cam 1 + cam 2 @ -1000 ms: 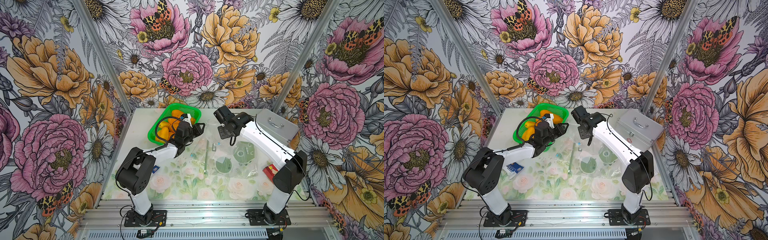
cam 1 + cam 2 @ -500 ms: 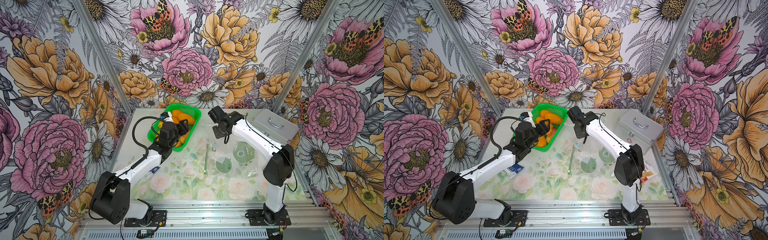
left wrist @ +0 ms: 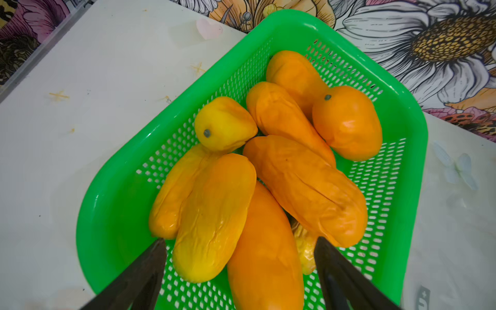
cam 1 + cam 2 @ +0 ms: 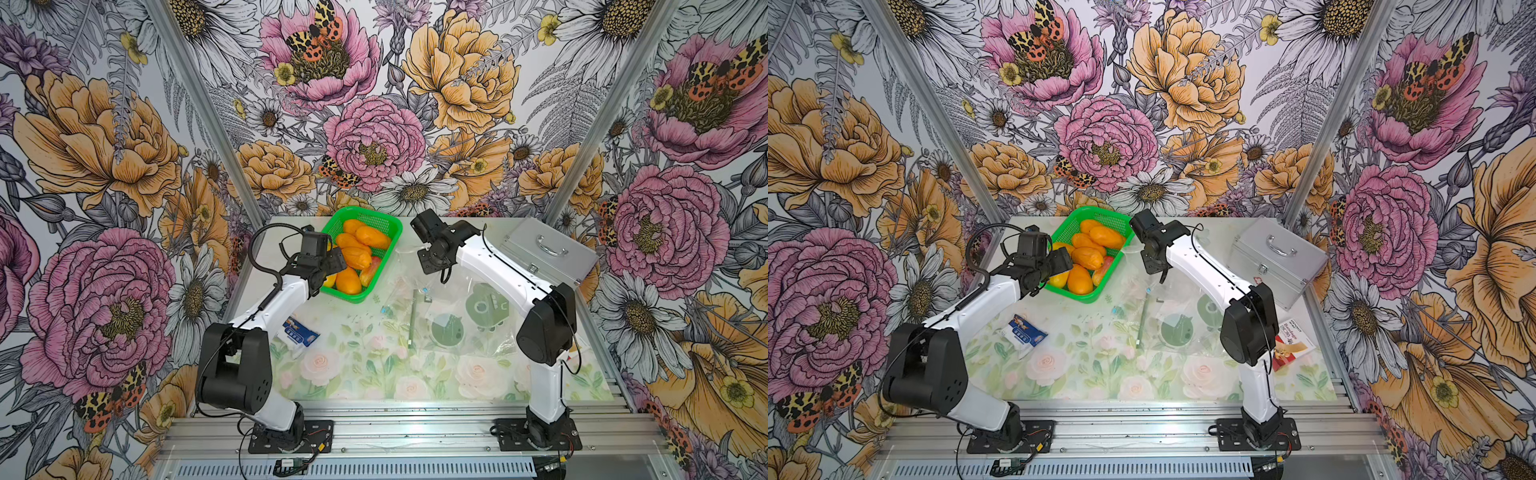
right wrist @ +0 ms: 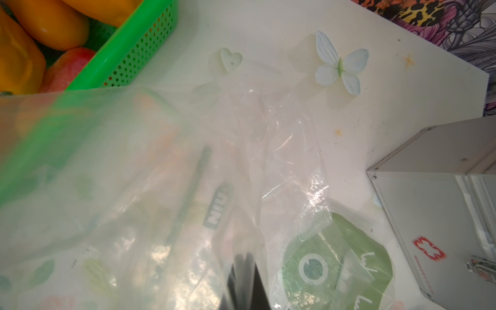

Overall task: Place the mango in a zip-top bag and seal the zipper
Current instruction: Pick up the mango from the basket.

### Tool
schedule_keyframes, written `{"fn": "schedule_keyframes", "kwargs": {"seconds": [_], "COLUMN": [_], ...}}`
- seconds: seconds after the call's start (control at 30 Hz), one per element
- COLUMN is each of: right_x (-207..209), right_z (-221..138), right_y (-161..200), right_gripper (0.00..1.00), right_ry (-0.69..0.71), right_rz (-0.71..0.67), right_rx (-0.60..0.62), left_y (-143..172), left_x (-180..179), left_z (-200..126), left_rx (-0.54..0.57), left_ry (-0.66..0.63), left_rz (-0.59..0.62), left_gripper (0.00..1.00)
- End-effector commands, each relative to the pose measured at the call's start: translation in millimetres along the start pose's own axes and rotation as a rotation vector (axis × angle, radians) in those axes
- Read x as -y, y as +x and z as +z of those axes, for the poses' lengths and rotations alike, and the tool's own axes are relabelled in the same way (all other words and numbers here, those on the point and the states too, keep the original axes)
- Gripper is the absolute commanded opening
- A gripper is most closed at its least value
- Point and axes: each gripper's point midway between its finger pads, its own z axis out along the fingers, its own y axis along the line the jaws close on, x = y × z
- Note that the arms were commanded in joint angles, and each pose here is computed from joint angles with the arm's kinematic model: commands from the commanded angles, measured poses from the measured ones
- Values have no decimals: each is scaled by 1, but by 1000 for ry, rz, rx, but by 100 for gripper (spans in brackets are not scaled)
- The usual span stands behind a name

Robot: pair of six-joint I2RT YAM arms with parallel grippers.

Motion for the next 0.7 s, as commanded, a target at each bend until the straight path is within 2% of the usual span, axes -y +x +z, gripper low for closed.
{"fn": "schedule_keyframes", "kwargs": {"seconds": [0.0,0.27,0.5,0.53,0.67], "right_x": [-4,-8,-8,-8,-10], "right_z": [-3,1,0,1,3], "right_y": [-11,-11,-12,-12,-12], "right_gripper": [0,0,0,0,0], "right_ry": [-18,-33,-34,-34,-35], "right_rz": [25,28,27,28,27], "right_rx": [28,19,23,23,18], "left_y": [19,26,15,22,15], "left_x": [-4,-4,-10,-13,-8], "left_z": [15,44,52,64,75], "left_rx": [-114,-176,-153,-178,-174], "left_ry": [-11,-38,-96,-111,-109], "left_rz": [108,162,183,192,196], "left_gripper": [91,94,90,89,86]}}
